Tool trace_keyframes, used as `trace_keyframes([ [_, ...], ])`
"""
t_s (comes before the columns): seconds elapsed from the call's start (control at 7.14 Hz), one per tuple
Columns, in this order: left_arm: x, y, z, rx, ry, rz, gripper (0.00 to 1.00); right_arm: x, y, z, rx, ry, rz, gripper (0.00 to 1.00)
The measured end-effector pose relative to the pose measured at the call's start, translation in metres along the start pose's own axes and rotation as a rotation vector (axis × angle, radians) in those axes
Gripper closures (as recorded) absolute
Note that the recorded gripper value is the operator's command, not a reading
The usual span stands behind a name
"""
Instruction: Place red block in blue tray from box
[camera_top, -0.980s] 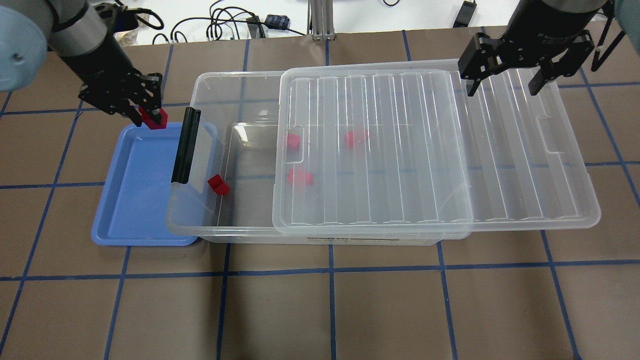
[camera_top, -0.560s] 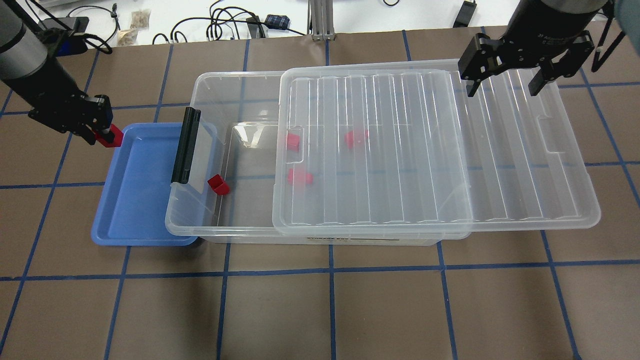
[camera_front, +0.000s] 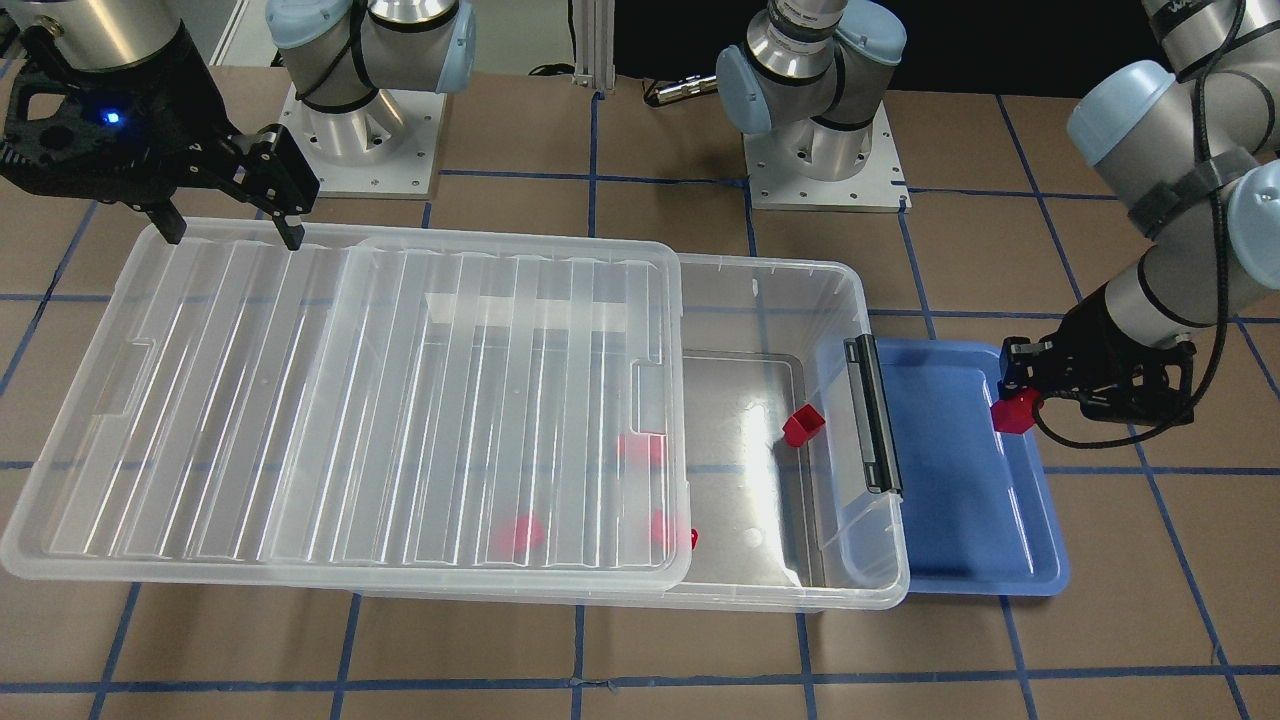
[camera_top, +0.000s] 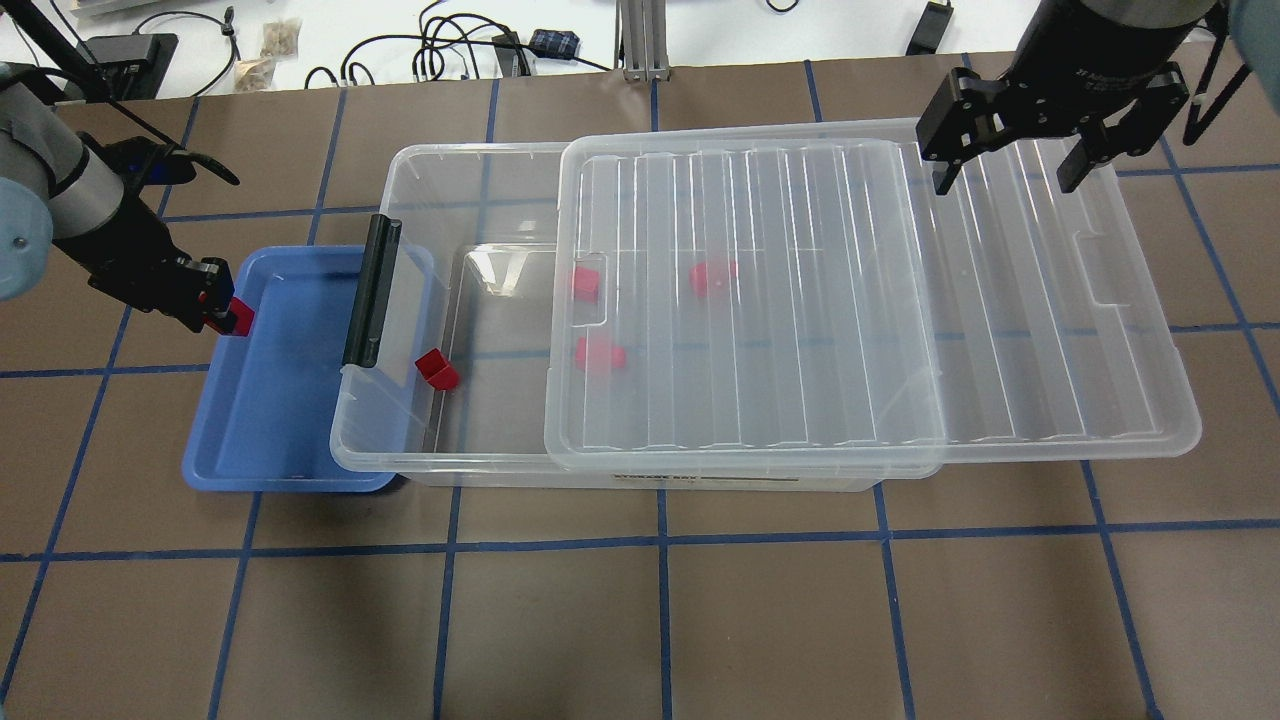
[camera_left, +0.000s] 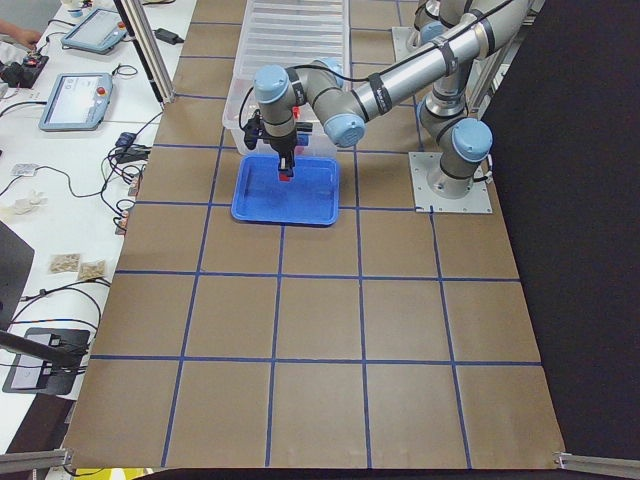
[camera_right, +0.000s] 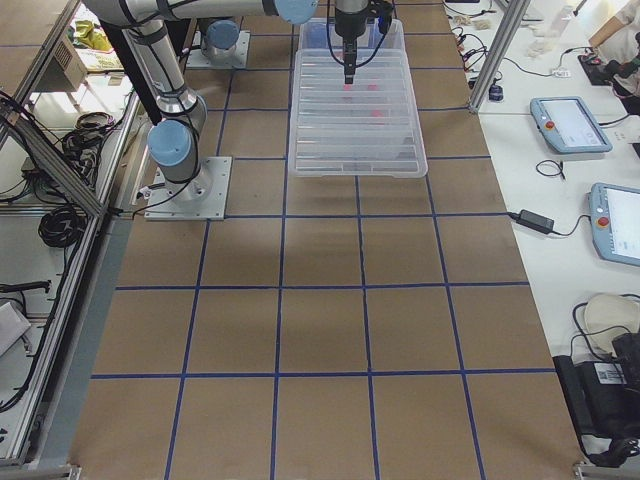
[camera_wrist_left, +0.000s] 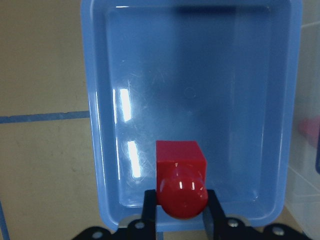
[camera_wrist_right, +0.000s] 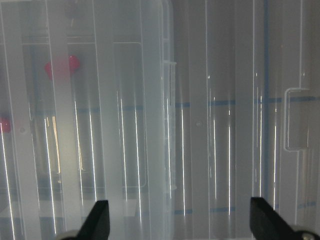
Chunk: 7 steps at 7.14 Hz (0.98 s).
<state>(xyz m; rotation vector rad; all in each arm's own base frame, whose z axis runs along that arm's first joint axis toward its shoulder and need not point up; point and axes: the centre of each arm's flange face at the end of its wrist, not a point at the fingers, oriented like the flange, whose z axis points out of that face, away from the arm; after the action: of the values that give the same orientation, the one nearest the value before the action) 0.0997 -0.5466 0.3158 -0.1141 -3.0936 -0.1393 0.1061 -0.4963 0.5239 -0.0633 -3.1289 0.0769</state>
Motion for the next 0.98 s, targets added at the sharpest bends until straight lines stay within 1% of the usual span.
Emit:
trace_keyframes([
  [0.28,-0.007,-0.012,0.031,-0.017,0.017,0.007,1.00,0.000,0.000,0.000,-0.001,0.000,0.000,0.00],
  [0.7,-0.013,-0.023,0.065,-0.057,0.040,0.025,1.00,0.000,-0.001,0.000,0.000,0.000,0.000,0.00],
  [0.84,-0.014,-0.025,0.074,-0.071,0.046,0.030,0.96,0.000,-0.001,0.000,0.000,0.000,0.000,0.00],
  [0.98,-0.015,-0.026,0.082,-0.085,0.051,0.040,0.72,0.000,-0.001,0.000,0.000,0.000,0.000,0.00],
])
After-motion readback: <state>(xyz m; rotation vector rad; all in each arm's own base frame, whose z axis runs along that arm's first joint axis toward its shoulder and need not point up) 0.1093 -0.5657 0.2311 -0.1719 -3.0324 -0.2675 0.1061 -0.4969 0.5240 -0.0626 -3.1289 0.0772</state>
